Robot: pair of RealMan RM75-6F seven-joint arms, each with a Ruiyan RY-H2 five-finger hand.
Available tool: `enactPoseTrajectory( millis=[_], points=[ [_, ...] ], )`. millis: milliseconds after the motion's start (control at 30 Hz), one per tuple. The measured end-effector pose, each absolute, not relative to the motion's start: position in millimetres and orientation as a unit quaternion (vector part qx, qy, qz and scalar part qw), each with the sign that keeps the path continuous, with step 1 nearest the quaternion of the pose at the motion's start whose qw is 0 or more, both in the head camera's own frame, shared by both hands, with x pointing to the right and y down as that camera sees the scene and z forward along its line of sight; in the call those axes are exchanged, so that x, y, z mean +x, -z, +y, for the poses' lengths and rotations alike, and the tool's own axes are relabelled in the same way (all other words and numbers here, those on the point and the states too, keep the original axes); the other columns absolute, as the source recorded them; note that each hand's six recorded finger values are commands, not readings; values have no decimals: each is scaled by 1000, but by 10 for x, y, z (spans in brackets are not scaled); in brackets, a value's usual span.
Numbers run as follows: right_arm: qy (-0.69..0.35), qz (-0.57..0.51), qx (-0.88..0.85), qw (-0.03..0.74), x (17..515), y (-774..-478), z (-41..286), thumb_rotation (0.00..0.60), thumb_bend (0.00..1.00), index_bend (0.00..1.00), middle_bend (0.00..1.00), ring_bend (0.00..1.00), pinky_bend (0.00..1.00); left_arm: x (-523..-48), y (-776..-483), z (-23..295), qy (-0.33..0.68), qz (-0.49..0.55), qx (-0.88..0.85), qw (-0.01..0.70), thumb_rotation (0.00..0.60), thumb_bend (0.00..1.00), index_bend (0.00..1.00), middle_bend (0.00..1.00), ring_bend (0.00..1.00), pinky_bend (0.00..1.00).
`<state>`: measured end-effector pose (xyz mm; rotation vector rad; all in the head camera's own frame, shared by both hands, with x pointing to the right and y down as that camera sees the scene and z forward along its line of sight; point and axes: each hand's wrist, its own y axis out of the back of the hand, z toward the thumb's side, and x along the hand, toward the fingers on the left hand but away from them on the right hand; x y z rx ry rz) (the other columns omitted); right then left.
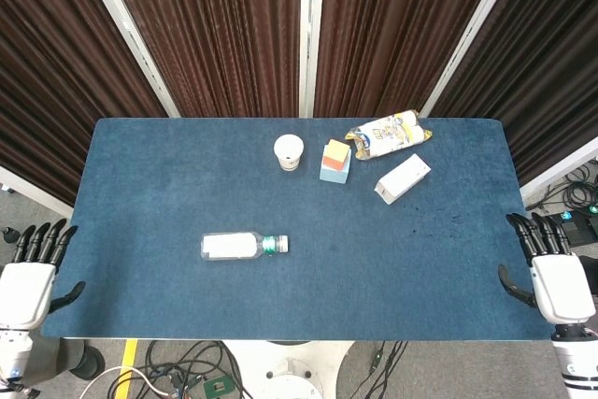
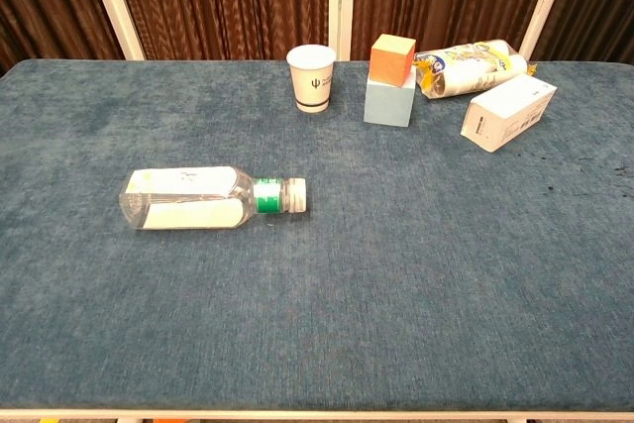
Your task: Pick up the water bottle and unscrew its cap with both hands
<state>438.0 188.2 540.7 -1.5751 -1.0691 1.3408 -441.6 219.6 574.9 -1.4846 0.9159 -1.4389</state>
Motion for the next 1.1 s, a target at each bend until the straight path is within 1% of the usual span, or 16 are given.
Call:
enactPoseTrajectory(
  millis=[133,233,433,567,700,833,867,967,1100],
  points=[
    [-527,-418,-616,411,4380,-5347,1807,600,340,68,97,0,0,-4198,-5812,2045,546,343,-627,437,600,192,86,56,0,0],
    [-530,-414,-614,414,4389,-5339,1763,600,341,68,96,0,0,-3986,-5920,1909,521,318,-662,435,600,192,88,56,0,0],
    [-533,-406,-614,418,4385,-5336,1695,600,341,68,97,0,0,-3466,-6277,1680,487,242,-730,415,600,192,89,56,0,7],
    [-538,-405,-613,412,4405,-5361,1718,600,341,69,96,0,0,-3050,-6618,1594,477,189,-771,378,600,189,89,56,0,15],
    [-544,-407,-610,408,4443,-5365,1733,600,341,68,96,0,0,-2728,-6844,1576,472,170,-791,349,600,188,99,62,0,28],
    [-545,-407,-609,407,4443,-5369,1740,600,341,68,97,0,0,-2519,-7015,1578,477,162,-795,338,600,188,118,84,17,45],
    [-545,-407,-610,406,4442,-5374,1742,600,341,69,97,0,0,-2471,-7066,1573,480,161,-794,335,600,188,126,90,23,54],
    [-547,-405,-612,404,4440,-5394,1742,600,341,69,97,0,0,-2373,-7188,1535,488,167,-790,330,600,189,162,147,83,137],
    [-548,-404,-612,402,4440,-5408,1743,600,341,68,97,0,0,-2318,-7314,1484,505,169,-782,325,600,187,165,166,97,166]
  ],
)
